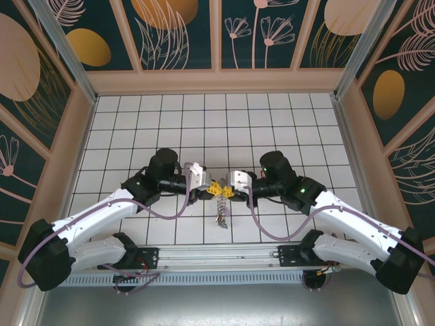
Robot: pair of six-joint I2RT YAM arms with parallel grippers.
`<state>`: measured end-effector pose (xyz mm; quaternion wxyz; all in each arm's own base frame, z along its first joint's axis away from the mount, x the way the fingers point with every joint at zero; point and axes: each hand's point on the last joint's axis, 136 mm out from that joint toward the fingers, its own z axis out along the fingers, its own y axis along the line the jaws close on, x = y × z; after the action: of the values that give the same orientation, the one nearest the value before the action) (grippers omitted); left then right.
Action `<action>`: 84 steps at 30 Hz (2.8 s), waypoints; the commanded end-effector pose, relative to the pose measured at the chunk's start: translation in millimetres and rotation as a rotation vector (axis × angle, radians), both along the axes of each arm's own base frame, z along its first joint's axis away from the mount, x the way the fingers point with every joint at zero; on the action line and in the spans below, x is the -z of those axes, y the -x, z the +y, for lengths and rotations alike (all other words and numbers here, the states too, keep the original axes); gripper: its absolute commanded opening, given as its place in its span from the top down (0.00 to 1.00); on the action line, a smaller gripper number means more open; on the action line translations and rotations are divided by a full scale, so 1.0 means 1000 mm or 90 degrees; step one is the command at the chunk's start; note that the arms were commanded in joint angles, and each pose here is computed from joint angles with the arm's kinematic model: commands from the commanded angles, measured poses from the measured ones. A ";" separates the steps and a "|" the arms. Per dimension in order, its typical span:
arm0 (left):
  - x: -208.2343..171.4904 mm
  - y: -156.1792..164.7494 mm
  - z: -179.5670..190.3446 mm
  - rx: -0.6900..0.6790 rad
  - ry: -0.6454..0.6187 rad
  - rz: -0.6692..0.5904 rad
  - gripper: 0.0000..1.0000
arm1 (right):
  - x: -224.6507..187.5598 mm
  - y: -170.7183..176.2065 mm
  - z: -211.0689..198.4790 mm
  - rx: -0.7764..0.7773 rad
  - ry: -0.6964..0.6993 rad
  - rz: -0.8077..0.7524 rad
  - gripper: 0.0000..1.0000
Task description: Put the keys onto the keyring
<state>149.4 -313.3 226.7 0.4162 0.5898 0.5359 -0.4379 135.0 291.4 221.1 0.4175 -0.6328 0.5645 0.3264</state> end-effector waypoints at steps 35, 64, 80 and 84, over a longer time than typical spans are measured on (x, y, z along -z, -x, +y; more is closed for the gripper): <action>-0.019 -0.033 0.010 -0.183 0.143 0.038 1.00 | 0.127 -0.151 -0.173 0.913 0.063 0.552 0.60; -0.016 -0.036 0.010 -0.196 0.146 0.049 1.00 | 0.183 -0.160 -0.152 0.871 0.186 0.589 0.86; -0.014 -0.038 0.009 -0.197 0.140 0.045 1.00 | 0.196 -0.152 -0.156 0.877 0.240 0.586 0.82; -0.014 -0.038 0.010 -0.200 0.141 0.042 1.00 | 0.195 -0.148 -0.155 0.874 0.243 0.583 0.80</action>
<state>186.7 -303.0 226.6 0.5002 0.4348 0.6050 -0.4414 287.2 138.1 26.0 0.1473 -0.0067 0.9794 0.1383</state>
